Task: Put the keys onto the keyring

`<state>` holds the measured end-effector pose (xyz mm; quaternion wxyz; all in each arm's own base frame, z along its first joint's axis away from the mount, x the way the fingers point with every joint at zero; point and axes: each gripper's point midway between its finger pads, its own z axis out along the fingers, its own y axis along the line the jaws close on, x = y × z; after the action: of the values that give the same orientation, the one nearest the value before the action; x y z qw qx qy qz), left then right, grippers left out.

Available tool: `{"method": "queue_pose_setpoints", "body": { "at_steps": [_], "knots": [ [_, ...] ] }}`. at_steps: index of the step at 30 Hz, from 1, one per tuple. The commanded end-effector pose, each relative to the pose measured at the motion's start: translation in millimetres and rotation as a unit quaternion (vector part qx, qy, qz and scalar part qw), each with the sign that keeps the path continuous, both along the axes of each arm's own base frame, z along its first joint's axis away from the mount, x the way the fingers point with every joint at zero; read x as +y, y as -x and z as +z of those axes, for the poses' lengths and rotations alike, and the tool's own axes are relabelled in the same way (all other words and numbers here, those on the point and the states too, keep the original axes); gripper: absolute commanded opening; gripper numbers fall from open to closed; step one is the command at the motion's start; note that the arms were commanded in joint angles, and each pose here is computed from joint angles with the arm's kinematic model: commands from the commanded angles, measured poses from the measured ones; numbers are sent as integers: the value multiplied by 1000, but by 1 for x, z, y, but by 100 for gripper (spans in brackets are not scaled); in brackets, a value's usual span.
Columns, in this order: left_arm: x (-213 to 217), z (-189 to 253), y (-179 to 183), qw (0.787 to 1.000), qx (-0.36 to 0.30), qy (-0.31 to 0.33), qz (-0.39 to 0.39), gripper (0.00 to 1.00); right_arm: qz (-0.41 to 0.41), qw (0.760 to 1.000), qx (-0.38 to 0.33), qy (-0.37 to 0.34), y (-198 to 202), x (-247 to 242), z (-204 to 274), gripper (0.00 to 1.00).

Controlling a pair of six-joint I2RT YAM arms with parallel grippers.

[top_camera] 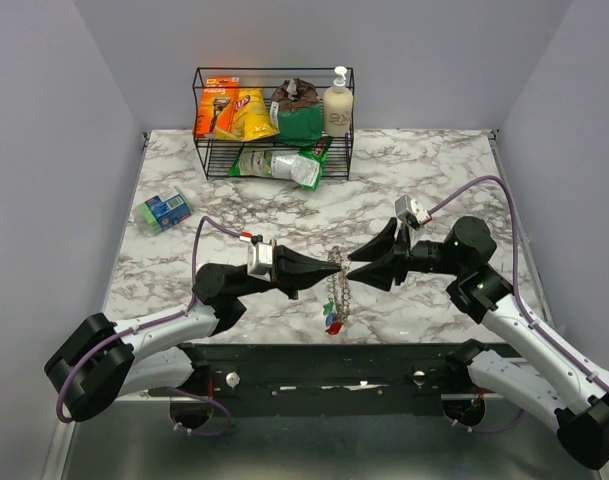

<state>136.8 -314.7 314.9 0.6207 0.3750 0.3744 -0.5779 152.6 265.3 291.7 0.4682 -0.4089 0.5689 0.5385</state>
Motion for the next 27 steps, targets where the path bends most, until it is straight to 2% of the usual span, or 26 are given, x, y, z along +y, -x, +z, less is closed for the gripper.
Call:
{"method": "queue_pose_setpoints", "body": {
  "at_steps": [1,11,17,25,27],
  "knots": [
    [16,51,15,992,-86,87,-2,0,13,999,-30,-14,6,-2,9,56],
    [15,53,17,992,-82,95,-16,0,41,999,-30,-19,16,-1,14,56],
    [16,55,19,991,-84,100,-16,0,52,998,-23,-14,18,-1,9,43],
    [19,59,20,991,-88,101,-12,0,44,999,-18,-8,17,-2,-2,41],
    [19,59,20,991,-88,101,-11,0,45,999,-18,-7,17,-2,-2,38]
  ]
}}
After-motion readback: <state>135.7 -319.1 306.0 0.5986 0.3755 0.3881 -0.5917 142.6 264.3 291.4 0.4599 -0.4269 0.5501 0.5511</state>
